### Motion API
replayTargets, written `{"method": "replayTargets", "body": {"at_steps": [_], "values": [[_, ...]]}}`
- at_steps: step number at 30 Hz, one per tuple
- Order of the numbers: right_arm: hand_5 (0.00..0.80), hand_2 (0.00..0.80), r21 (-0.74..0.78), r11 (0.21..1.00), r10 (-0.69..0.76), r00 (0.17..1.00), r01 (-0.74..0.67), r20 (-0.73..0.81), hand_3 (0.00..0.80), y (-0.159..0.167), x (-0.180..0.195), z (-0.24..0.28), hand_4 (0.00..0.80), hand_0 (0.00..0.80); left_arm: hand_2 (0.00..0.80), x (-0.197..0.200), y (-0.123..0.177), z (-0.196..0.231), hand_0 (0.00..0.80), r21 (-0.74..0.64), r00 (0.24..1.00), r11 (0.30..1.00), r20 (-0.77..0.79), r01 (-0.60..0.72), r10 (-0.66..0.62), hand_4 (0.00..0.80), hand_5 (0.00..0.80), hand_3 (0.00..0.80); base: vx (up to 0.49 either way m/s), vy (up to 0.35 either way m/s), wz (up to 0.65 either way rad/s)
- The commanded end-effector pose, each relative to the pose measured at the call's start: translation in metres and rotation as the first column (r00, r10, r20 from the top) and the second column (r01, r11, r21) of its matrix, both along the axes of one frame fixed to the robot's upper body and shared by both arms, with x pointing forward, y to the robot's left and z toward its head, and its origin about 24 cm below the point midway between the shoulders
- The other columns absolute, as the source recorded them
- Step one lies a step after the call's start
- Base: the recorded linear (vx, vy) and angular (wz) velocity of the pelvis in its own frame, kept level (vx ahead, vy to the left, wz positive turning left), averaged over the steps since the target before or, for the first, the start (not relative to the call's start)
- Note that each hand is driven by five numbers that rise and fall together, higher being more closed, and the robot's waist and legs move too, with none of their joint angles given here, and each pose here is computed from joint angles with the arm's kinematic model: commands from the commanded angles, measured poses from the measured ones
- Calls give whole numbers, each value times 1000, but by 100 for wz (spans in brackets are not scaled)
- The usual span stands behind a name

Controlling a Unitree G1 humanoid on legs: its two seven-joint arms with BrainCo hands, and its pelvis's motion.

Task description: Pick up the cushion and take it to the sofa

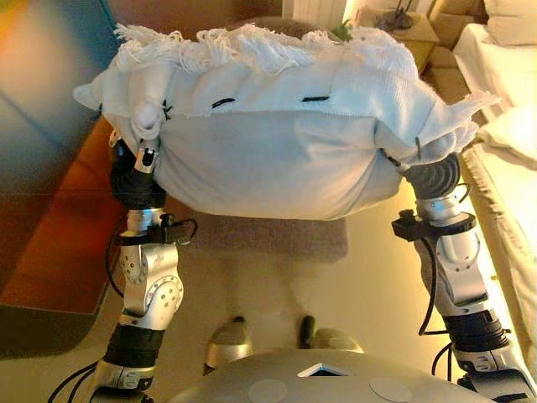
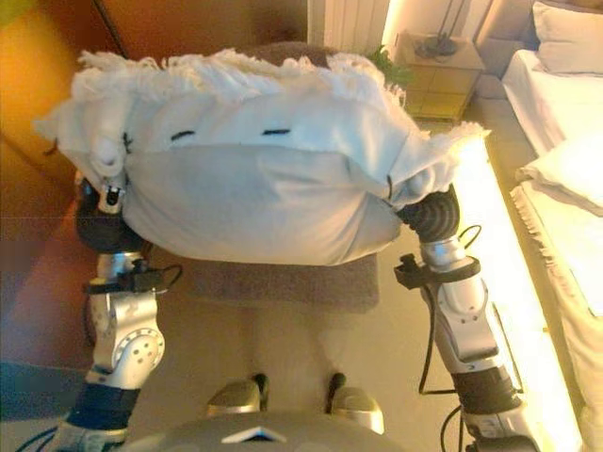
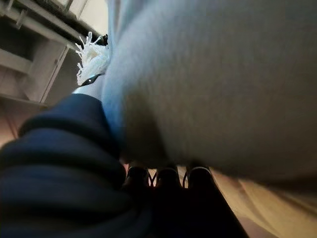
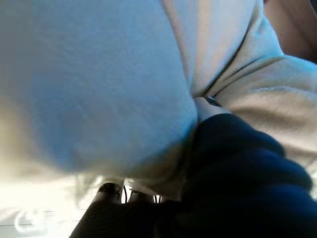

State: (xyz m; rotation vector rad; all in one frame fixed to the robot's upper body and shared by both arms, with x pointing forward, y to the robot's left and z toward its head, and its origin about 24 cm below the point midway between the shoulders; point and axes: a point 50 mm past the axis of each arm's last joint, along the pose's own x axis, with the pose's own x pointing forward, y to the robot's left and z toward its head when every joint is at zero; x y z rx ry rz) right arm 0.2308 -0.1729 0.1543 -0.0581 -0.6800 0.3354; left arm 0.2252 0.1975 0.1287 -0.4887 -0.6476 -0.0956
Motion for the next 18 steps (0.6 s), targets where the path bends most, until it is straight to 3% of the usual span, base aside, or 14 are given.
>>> {"method": "replayTargets", "body": {"at_steps": [1,10,18], "values": [[800,800,29,994,94,940,-110,327,800,25,-17,50,800,800,800,-11,-10,42,800,89,962,996,269,30,-53,800,800,800,177,31,9],[800,800,22,990,129,960,-139,250,800,40,-9,47,800,800,800,-10,-14,36,800,67,975,998,219,20,-34,800,800,800,454,136,-31],[800,800,27,985,160,957,-172,244,800,34,-9,45,800,800,800,-10,-10,38,800,74,974,997,228,-26,9,800,800,800,514,300,-26]]}}
